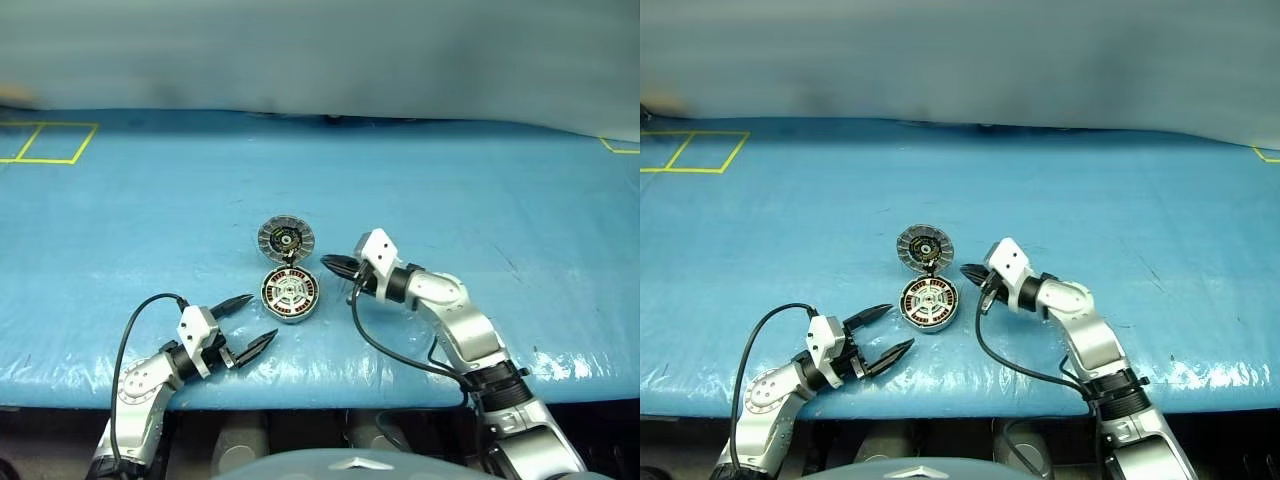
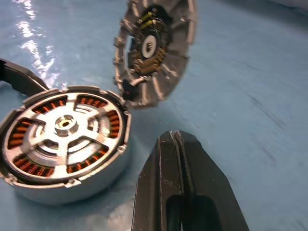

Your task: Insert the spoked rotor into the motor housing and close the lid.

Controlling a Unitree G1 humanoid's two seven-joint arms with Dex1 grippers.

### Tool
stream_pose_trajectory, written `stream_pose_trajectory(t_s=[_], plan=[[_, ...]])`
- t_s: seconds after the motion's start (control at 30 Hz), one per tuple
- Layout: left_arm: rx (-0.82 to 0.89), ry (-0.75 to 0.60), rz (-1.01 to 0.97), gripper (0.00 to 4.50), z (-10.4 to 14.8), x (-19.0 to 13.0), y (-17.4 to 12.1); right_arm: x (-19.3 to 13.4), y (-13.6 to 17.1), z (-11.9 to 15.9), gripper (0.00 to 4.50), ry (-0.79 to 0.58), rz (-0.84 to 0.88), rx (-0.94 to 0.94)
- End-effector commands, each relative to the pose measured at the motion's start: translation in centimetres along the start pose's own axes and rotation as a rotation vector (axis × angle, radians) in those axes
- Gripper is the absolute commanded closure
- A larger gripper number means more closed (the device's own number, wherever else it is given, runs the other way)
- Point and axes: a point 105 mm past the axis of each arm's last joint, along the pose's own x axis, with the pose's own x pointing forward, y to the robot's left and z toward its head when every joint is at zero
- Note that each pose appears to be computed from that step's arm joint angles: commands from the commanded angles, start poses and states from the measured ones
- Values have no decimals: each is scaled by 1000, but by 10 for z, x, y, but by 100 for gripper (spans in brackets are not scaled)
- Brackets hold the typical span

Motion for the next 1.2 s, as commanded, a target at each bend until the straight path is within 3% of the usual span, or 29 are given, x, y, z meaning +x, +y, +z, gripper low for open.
stream_pose_trajectory(t_s=[0.03, 0.13, 0.27, 0.43, 0.6, 0.87, 1.0, 1.2], plan=[[20, -23, 4, 11, 6, -1, -1, -3, -27, 6, 446, 36, -120, -91], [20, -27, 9, 11, 6, 0, -1, 8, -45, 7, 446, 54, -195, -139], [22, -30, 15, 11, 6, 0, -1, 36, -48, 22, 446, -7, -156, -127], [30, -26, 34, 11, 5, -3, 0, 83, -22, 72, 446, -210, 109, 62], [28, -29, 39, 11, 5, -1, -2, 103, 0, 95, 446, -268, 326, 153], [43, -36, 47, 11, 8, 0, 1, 93, 26, 71, 446, -104, 584, 23], [44, -34, 42, 11, 8, 0, 1, 82, 22, 46, 446, 14, 574, -108], [43, -29, 25, 11, 7, 2, 2, 63, 26, 27, 446, 71, 580, -184]])
